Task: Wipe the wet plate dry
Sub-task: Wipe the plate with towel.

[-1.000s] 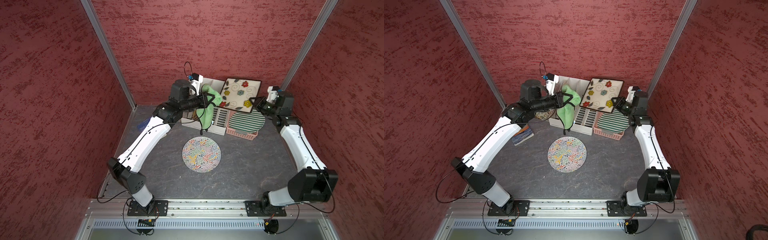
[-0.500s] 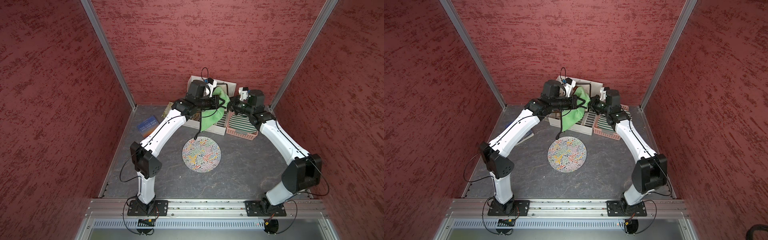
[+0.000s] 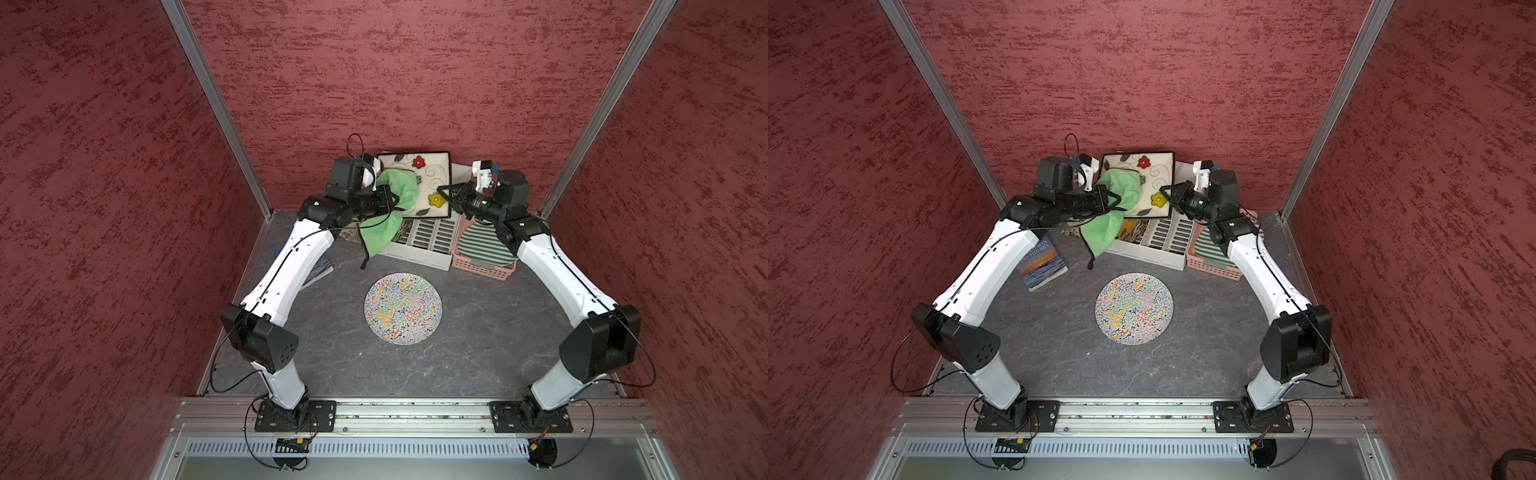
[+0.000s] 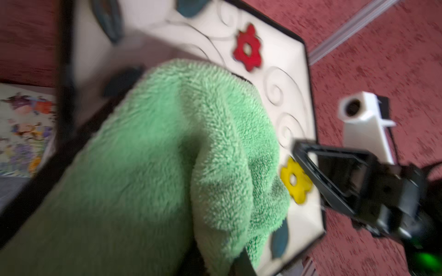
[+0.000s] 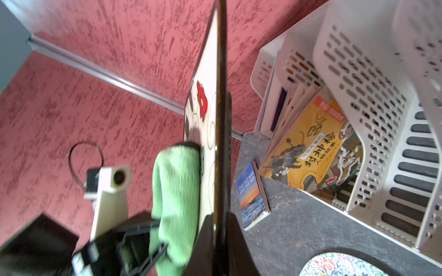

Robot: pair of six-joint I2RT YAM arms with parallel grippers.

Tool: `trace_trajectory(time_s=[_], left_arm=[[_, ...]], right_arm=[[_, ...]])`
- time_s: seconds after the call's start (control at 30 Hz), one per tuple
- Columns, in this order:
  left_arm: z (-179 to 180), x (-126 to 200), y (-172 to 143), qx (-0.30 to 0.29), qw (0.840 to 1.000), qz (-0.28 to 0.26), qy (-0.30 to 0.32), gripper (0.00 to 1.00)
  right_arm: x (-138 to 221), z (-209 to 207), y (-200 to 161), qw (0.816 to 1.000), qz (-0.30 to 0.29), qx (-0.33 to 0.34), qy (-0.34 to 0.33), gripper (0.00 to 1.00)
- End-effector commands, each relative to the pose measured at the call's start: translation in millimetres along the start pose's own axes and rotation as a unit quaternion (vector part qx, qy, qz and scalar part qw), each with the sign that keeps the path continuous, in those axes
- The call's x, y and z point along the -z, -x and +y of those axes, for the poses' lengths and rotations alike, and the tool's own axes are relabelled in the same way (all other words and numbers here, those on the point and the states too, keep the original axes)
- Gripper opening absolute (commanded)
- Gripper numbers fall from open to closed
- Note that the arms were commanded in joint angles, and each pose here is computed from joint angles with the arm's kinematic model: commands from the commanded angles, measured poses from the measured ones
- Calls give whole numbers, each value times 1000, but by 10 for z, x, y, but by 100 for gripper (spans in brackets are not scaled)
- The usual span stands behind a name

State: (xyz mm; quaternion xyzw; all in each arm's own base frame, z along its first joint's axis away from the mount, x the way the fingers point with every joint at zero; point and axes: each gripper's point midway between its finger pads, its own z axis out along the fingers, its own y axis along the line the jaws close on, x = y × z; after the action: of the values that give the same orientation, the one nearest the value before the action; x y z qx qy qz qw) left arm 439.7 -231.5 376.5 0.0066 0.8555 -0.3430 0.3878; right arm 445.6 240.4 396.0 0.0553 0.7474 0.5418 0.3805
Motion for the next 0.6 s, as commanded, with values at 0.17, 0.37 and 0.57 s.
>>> trace_trajectory(time_s=[0.17, 0.37, 0.57], left_arm=[[31, -96, 10, -30, 999, 28, -23, 0], [-799, -260, -269, -58, 973, 91, -205, 0], [-126, -261, -412, -19, 994, 93, -55, 0]], right_arm=[[407, 1423, -451, 969, 41, 128, 209, 0], [346, 1594, -109, 965, 1, 124, 232, 0], [699, 1664, 742, 958, -118, 98, 242, 0]])
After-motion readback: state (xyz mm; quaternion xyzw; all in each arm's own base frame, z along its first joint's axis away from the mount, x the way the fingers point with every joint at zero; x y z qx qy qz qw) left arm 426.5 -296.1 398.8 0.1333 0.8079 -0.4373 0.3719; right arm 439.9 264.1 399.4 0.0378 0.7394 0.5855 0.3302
